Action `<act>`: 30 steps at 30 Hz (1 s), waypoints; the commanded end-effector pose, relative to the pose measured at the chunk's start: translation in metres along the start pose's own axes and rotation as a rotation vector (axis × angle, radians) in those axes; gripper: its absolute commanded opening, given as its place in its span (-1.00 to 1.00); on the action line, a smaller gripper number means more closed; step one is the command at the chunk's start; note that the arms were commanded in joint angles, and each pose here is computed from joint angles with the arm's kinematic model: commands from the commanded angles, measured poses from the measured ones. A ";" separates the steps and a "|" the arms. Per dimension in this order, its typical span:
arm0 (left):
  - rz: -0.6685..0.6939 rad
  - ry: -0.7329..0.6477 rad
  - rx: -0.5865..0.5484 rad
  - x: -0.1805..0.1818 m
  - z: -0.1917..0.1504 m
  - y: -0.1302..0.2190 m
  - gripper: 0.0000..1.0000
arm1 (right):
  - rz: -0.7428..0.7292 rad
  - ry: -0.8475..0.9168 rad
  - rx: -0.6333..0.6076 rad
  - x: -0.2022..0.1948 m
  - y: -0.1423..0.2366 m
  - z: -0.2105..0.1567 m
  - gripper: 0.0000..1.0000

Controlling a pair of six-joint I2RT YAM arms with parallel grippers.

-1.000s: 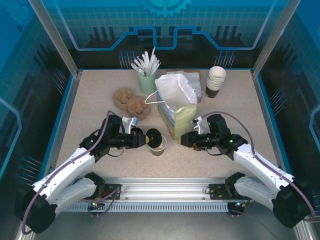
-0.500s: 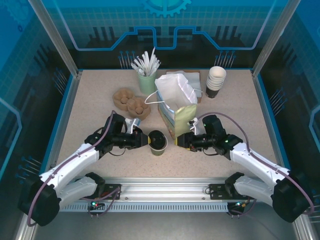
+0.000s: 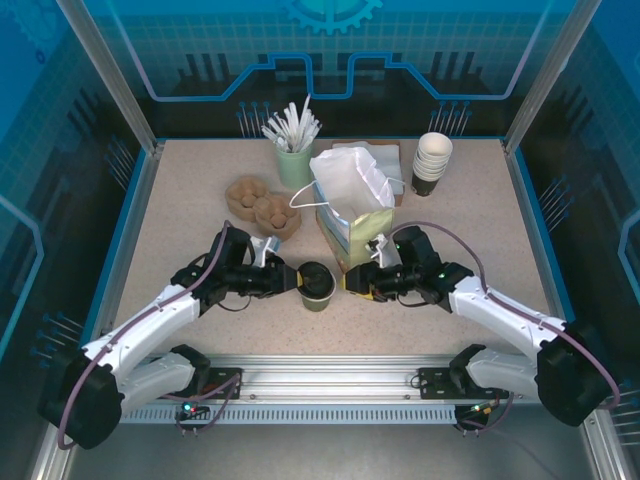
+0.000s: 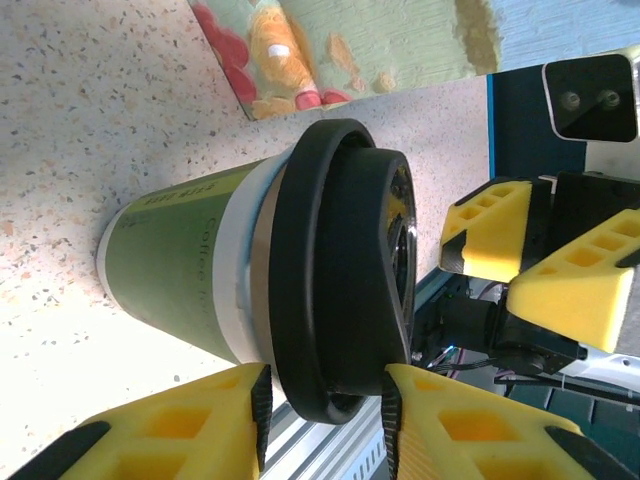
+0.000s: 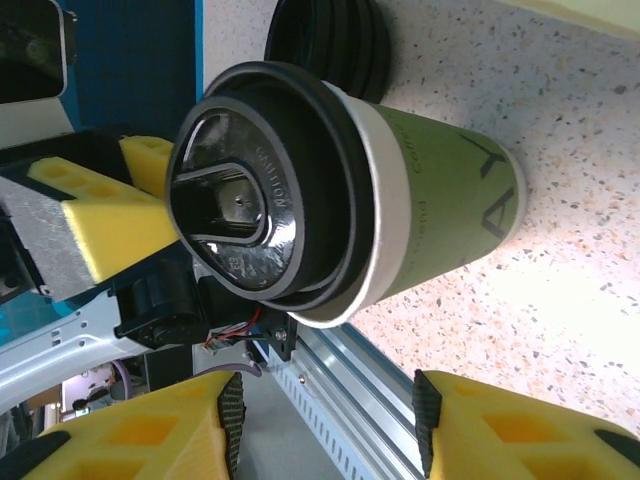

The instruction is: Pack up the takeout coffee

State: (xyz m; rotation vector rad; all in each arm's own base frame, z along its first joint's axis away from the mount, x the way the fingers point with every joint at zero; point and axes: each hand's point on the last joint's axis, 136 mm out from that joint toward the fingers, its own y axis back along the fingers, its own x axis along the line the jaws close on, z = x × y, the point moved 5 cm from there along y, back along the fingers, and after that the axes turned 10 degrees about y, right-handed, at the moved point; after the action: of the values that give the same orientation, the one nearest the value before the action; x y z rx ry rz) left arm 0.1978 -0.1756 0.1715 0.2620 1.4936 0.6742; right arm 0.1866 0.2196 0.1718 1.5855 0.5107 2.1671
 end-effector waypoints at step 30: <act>0.048 -0.132 -0.113 -0.018 0.023 0.013 0.36 | -0.053 0.062 -0.017 0.015 -0.013 0.005 0.23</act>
State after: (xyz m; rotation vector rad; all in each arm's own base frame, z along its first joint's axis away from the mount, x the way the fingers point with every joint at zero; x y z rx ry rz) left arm 0.2061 -0.1704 0.1918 0.2696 1.3551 0.7328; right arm 0.1854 0.2345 0.1733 1.5091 0.5530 2.1875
